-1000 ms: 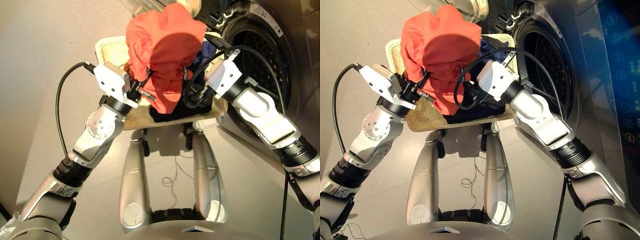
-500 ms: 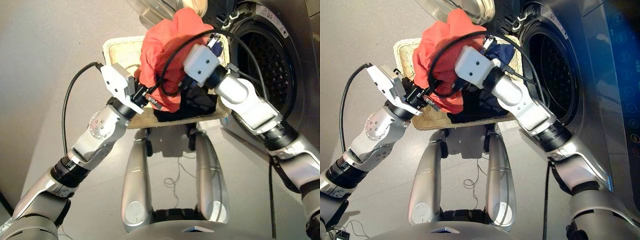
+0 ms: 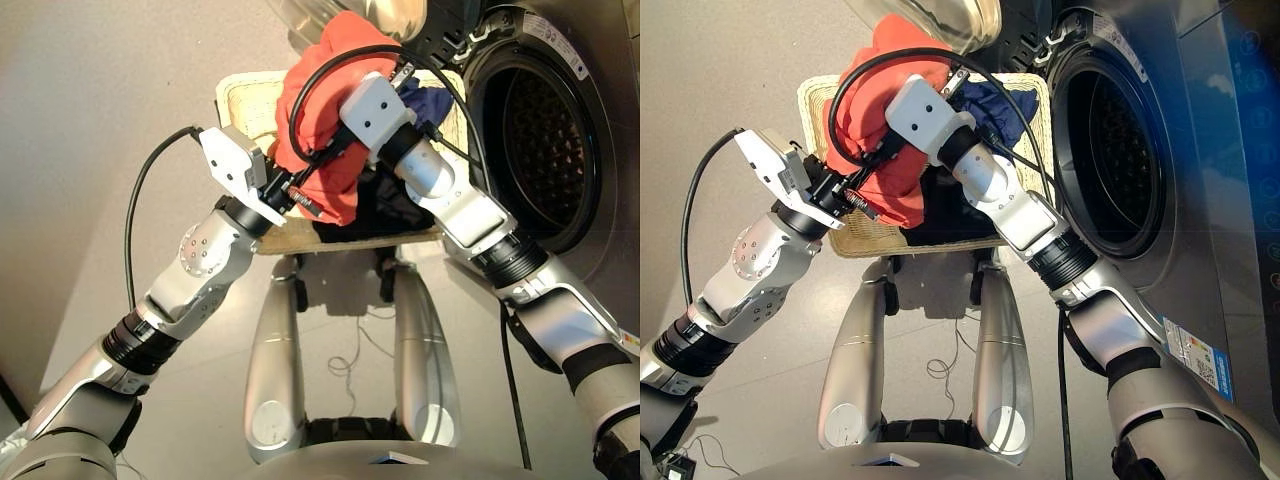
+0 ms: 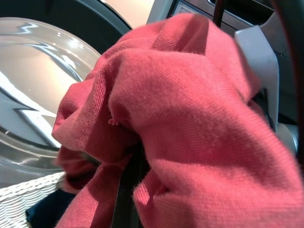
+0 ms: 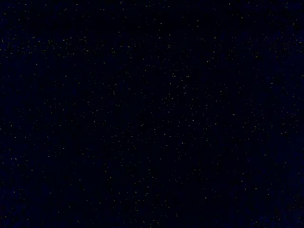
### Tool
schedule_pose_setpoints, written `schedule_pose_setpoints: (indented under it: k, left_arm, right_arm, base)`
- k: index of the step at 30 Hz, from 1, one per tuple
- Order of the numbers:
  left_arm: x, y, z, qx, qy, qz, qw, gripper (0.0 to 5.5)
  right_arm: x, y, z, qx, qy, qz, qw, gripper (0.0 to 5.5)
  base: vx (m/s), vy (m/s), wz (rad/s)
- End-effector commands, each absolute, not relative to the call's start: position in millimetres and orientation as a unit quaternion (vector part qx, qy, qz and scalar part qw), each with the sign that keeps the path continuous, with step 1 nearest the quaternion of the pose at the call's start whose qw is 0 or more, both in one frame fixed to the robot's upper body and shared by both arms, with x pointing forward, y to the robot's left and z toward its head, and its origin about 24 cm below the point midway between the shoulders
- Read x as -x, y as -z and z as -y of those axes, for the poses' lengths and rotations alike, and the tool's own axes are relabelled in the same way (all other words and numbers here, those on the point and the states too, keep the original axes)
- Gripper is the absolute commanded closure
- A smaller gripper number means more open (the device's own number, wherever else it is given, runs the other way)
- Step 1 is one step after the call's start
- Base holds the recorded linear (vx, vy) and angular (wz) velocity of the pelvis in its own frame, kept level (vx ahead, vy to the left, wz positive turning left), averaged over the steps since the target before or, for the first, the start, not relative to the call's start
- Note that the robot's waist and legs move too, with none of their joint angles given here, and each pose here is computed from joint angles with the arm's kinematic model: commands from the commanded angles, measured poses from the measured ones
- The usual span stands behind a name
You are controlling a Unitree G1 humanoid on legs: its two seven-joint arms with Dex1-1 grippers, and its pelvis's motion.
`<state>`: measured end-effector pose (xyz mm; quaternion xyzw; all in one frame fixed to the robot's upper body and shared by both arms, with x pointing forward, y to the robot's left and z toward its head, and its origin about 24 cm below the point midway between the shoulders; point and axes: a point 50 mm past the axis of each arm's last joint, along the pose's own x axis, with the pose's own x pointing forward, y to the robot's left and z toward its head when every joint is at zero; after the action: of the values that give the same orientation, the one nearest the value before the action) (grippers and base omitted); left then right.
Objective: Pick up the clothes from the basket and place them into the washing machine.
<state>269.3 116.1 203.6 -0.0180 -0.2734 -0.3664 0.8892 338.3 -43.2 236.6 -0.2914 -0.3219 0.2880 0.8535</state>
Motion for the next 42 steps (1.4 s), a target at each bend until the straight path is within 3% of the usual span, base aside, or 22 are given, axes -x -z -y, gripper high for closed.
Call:
schedule_pose_setpoints:
  k: [1,2,3,10,16,23,28,29,34,42]
  left_arm:
    - [-243,-229,-93,0.029,0.423,0.352,0.834,3.6]
    - [-243,-229,-94,0.025,0.42,0.354,0.835,0.39]
    - [-243,-228,-94,0.023,0.415,0.356,0.837,0.0]
    - [-239,-239,-106,-0.007,0.358,0.415,0.837,0.0]
    - [-241,-239,-121,0.032,0.242,0.458,0.855,0.0]
    - [-243,-233,-123,0.047,0.206,0.455,0.865,0.0]
    - [-245,-232,-123,0.086,0.191,0.455,0.866,0.0]
    - [-245,-232,-123,0.086,0.191,0.455,0.866,0.0]
    - [-251,-225,-126,0.12,0.171,0.432,0.877,0.0]
    - [-256,-217,-130,0.143,0.162,0.409,0.887,0.0]
  right_arm:
    - [-310,-276,13,0.278,-0.327,0.423,0.798,5.5]
    - [-310,-277,16,0.278,-0.322,0.425,0.799,5.5]
    - [-310,-278,20,0.277,-0.315,0.43,0.799,5.5]
    - [-299,-267,68,0.192,-0.275,0.44,0.833,5.5]
    - [-308,-195,122,-0.006,-0.156,0.315,0.936,5.5]
    - [-310,-146,146,-0.136,-0.083,0.23,0.96,5.5]
    - [-321,-120,162,-0.33,0.025,0.203,0.922,5.5]
    - [-321,-120,163,-0.33,0.025,0.203,0.921,5.5]
    - [-330,-94,172,-0.533,0.1,0.178,0.821,5.5]
    - [-345,-102,206,-0.594,0.162,0.217,0.757,5.5]
  base:
    - [0.0,0.0,0.0]
    - [0.0,0.0,0.0]
    - [0.0,0.0,0.0]
    - [0.0,0.0,0.0]
    - [0.0,0.0,0.0]
    - [0.0,0.0,0.0]
    - [0.0,0.0,0.0]
    - [0.0,0.0,0.0]
    - [0.0,0.0,0.0]
    - [0.0,0.0,0.0]
